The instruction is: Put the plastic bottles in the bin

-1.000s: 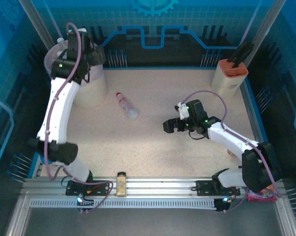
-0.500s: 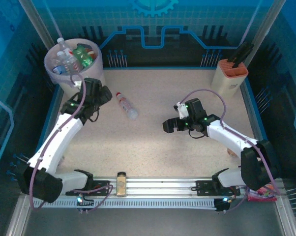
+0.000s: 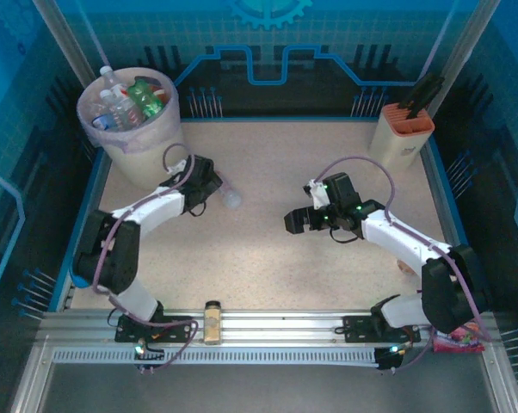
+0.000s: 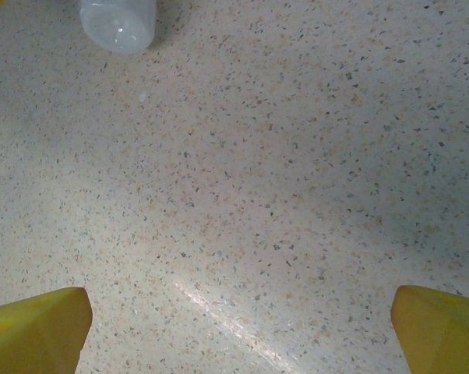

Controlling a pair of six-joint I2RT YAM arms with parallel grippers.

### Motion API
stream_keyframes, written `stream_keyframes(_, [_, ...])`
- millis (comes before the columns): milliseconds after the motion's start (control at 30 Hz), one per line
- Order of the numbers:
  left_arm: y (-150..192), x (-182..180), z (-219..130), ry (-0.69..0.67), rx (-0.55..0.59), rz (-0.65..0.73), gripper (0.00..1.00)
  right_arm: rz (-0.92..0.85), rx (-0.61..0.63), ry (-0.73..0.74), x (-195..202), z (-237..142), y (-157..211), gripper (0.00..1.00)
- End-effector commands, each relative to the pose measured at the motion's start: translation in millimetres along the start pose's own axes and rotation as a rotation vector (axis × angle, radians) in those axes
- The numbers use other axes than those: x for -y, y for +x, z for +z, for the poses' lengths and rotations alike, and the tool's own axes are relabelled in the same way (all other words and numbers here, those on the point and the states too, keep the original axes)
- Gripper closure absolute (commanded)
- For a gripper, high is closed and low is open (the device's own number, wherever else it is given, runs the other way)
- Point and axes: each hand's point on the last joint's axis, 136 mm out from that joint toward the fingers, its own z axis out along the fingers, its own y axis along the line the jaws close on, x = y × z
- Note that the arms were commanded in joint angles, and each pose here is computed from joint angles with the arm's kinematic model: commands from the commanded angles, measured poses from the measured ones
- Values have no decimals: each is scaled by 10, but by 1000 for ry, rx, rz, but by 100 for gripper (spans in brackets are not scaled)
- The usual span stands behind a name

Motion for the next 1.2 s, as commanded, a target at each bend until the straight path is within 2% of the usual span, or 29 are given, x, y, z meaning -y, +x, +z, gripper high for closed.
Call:
stream_keyframes(0, [-141, 253, 166, 52, 67, -72, 17, -6, 3, -1, -63, -27, -52, 0])
stream_keyframes(400, [-236, 487, 699, 8, 62, -91, 14, -7, -11, 12, -31, -30, 42, 0])
stream_keyframes(533, [-199, 489, 797, -6, 46, -80, 23, -5, -15, 10, -26, -20, 68, 0])
stream_keyframes(700, [-135, 459, 838, -16, 26, -78, 40, -10, -15, 7, -29, -8, 63, 0])
stream_keyframes(933, [96, 413, 664, -1, -26, -49, 50, -5, -22, 0, -36, 25, 62, 0])
stream_keyframes(1033, [205, 356, 550, 16, -59, -49, 49, -6, -25, -2, -43, 38, 50, 0])
stream_keyframes(1167, [221, 323, 456, 30, -88, -46, 29, -9, -31, -10, -63, 69, 39, 0])
